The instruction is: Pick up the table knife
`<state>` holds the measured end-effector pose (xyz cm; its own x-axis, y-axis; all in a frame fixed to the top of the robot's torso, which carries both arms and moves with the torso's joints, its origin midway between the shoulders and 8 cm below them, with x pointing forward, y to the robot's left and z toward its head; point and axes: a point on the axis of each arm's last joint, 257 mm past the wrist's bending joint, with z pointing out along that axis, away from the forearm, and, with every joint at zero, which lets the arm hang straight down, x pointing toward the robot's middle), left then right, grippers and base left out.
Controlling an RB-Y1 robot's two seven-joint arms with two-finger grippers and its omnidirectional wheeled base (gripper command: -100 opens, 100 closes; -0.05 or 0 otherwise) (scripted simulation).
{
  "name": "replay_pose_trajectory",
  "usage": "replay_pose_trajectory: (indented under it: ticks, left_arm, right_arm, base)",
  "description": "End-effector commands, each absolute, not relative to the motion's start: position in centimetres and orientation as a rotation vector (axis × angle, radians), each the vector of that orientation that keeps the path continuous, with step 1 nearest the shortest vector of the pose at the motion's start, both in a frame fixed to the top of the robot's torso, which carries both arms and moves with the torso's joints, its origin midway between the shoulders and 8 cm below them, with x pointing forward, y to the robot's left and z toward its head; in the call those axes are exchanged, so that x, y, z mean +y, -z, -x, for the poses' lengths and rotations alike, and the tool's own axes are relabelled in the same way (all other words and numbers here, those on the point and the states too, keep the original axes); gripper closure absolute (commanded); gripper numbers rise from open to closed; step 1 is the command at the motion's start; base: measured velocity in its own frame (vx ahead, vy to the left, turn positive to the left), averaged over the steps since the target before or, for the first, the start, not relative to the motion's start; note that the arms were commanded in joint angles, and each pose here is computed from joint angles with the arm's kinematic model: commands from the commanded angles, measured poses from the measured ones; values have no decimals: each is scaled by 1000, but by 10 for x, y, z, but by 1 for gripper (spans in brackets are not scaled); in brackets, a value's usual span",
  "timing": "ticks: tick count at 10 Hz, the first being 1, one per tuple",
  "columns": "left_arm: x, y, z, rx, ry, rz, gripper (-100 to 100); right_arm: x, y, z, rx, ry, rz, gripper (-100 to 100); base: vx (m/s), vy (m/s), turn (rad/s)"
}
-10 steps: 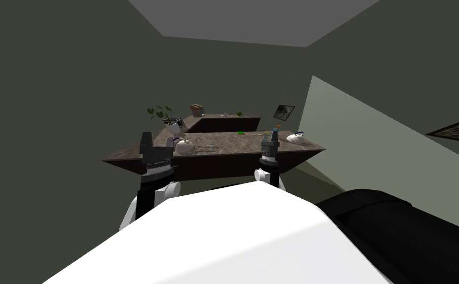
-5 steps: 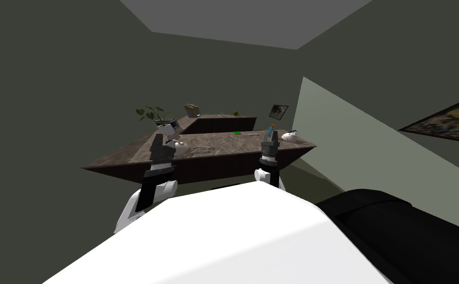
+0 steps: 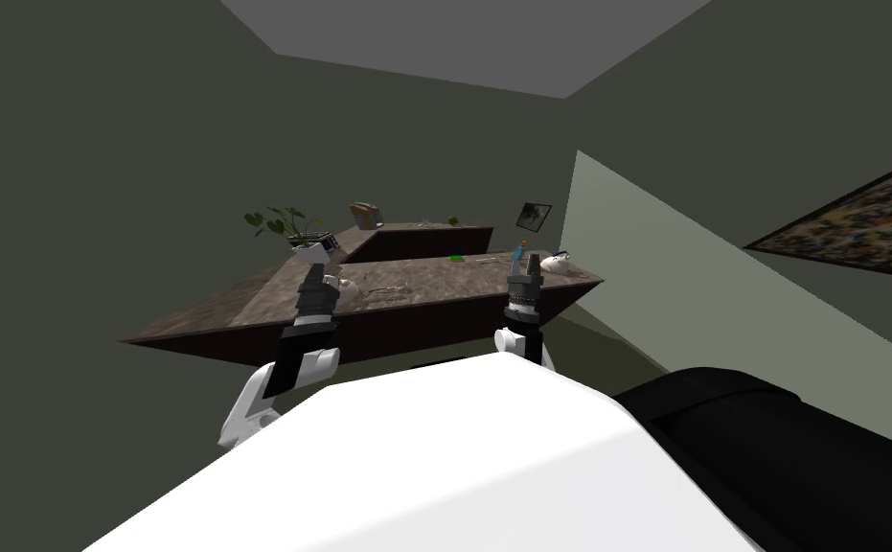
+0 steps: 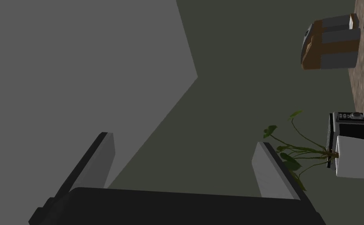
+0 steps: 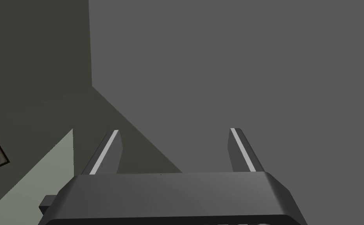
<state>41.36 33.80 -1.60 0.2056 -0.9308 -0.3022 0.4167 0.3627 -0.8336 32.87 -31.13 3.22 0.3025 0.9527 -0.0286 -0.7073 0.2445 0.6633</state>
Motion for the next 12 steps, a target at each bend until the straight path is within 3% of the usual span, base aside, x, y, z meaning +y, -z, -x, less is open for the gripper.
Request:
replay_pose_trajectory:
  ticks: [1,12]
  left_arm:
    - [356,27,-425,964,976,702,-100]
    - [460,88,-458,1121,618,890,-100]
  right_arm:
    - [-311,-32,-329,480,-1194,-607,0]
    - [-311,-32,-329,480,-1194,-607,0]
  base:
    - [13,-36,-142]
    - [23,-29,-95]
